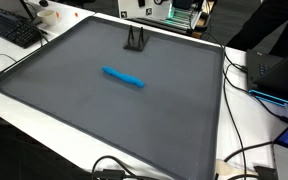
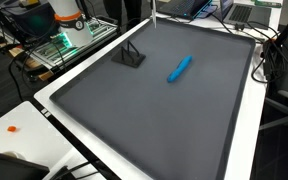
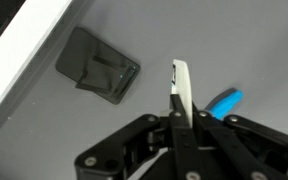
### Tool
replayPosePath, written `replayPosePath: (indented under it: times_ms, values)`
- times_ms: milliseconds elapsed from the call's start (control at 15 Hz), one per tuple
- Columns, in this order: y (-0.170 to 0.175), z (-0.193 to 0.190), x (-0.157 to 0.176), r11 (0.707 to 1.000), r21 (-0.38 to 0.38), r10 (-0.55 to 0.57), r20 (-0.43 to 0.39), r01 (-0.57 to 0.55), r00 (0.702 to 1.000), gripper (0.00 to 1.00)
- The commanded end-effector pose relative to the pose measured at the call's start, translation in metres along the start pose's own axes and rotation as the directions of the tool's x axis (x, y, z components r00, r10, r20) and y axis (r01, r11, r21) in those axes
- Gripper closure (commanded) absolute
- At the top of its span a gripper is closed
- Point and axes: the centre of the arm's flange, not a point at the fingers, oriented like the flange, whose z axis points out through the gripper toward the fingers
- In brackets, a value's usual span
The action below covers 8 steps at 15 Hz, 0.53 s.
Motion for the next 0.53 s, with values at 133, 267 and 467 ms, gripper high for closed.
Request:
replayPosePath:
  times_ms: [133,267,467]
  values:
    - [-0.049,-0.021,0.001,0.954,-0.07,-0.292,0.004,0.291,0.956,0.99]
    - [-0.064,-0.023,0.002,0.917,-0.09,-0.39,0.006,0.389,0.921,0.99]
    - [-0.085,-0.022,0.006,0.842,-0.12,-0.529,0.012,0.526,0.849,0.99]
